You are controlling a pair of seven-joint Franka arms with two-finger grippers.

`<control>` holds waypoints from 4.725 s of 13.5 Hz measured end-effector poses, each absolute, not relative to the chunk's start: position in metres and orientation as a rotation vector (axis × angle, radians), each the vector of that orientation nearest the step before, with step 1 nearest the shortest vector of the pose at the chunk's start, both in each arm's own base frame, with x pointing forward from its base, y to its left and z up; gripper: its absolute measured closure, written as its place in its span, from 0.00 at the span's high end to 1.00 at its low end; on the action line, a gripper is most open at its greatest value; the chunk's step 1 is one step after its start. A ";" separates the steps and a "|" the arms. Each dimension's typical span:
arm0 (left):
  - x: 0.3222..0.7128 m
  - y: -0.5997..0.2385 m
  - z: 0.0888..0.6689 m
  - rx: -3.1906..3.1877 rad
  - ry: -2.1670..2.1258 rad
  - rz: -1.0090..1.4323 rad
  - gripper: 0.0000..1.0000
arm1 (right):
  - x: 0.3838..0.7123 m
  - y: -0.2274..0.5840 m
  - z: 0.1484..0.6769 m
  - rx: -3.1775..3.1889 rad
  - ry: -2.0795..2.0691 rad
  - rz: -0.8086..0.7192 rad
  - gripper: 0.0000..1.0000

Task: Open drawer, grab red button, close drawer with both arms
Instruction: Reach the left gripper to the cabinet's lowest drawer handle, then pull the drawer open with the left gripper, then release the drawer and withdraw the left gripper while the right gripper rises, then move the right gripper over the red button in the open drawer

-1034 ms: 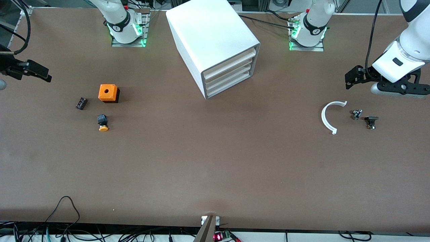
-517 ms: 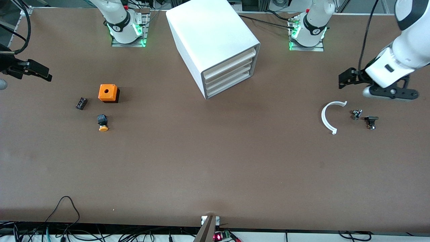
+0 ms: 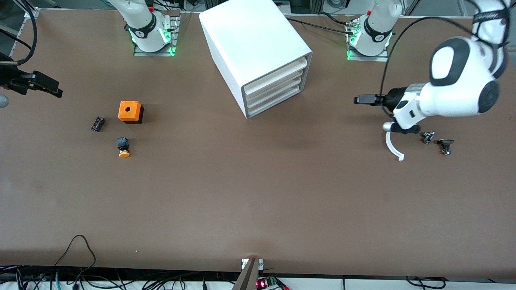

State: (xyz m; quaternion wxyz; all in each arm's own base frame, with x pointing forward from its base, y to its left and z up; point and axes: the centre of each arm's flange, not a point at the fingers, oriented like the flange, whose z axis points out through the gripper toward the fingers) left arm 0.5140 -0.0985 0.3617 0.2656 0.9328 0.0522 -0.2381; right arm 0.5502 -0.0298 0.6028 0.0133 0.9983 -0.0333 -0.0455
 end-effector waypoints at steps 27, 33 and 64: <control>0.481 -0.198 0.224 2.071 -0.095 -0.523 0.21 | 0.552 -0.028 0.599 3.112 -0.092 -0.153 1.00; 0.515 -0.151 0.248 2.144 -0.094 -0.403 0.56 | 0.570 0.042 0.570 3.132 0.116 -0.182 1.00; 0.559 -0.002 0.569 3.167 -0.238 -0.027 1.00 | 0.464 0.594 0.395 2.178 2.330 0.036 1.00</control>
